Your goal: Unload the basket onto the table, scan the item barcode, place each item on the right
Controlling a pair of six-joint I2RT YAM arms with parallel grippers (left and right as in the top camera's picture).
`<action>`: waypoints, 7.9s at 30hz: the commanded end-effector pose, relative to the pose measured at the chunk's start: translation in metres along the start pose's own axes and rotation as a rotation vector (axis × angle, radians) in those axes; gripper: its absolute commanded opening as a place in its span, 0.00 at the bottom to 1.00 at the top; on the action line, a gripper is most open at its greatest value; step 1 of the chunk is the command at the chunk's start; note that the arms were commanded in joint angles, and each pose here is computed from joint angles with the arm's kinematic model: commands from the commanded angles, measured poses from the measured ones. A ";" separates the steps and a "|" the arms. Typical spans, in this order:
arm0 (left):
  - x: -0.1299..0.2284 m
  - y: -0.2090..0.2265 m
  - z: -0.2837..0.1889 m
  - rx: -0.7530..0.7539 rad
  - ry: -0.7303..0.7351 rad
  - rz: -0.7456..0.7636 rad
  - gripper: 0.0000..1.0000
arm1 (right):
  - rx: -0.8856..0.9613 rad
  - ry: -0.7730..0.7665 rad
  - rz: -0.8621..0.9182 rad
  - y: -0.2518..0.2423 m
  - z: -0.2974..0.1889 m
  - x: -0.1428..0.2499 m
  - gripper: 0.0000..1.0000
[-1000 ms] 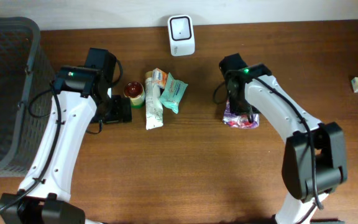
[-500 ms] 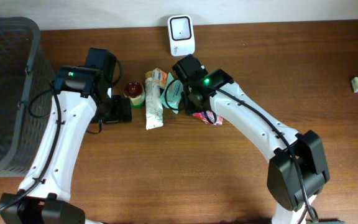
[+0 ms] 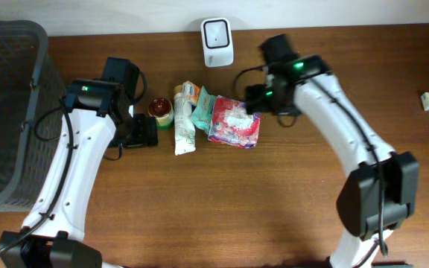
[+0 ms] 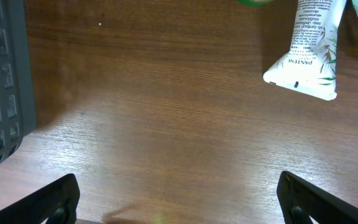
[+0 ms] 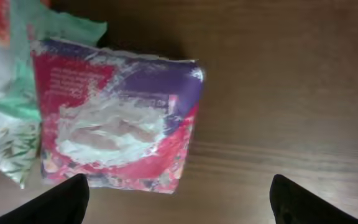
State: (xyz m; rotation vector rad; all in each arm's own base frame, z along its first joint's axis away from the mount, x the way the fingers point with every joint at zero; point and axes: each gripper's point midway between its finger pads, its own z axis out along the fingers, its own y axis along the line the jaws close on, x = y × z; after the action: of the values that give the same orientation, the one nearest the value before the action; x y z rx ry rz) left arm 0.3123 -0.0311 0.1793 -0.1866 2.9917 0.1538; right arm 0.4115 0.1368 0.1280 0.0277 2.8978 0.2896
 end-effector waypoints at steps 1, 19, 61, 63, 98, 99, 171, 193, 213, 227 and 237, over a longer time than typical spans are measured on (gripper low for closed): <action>0.001 0.003 -0.003 -0.005 -0.011 -0.014 0.99 | -0.217 0.102 -0.019 -0.008 0.012 0.018 0.88; 0.001 0.003 -0.003 -0.005 -0.011 -0.014 0.99 | -0.670 0.028 0.165 -0.014 0.069 0.039 0.85; 0.001 0.003 -0.003 -0.005 -0.011 -0.014 0.99 | -0.643 -0.777 0.304 0.090 -0.004 -0.193 0.04; 0.001 0.003 -0.003 -0.005 -0.011 -0.014 0.99 | -0.643 -0.752 0.296 0.106 0.004 -0.212 0.04; 0.001 0.003 -0.003 -0.005 -0.011 -0.014 0.99 | -0.153 -0.459 0.760 -0.199 -0.024 -0.170 0.04; 0.001 0.003 -0.003 -0.005 -0.011 -0.014 0.99 | -0.129 -0.446 0.809 -0.224 -0.027 -0.161 0.04; 0.001 0.003 -0.003 -0.005 -0.011 -0.014 0.99 | -0.216 -0.347 -0.059 0.115 0.104 -0.020 0.88; 0.001 0.003 -0.003 -0.005 -0.011 -0.014 0.99 | 0.075 -0.333 -0.089 0.077 0.099 -0.012 0.38; 0.001 0.003 -0.003 -0.005 -0.011 -0.014 0.99 | 0.065 -0.378 -0.082 0.062 0.010 -0.024 0.71; 0.001 0.003 -0.003 -0.005 -0.011 -0.014 0.99 | 0.211 -0.344 -0.353 0.085 0.057 -0.005 0.75; 0.001 0.003 -0.003 -0.005 -0.011 -0.014 0.99 | 0.229 -0.292 -0.433 0.095 0.104 0.008 0.76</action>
State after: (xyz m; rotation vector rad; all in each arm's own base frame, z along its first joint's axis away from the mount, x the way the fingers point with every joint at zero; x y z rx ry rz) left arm 0.3122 -0.0311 0.1793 -0.1866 2.9919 0.1545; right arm 0.4254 0.2489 0.0522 -0.4311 2.5494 -0.0775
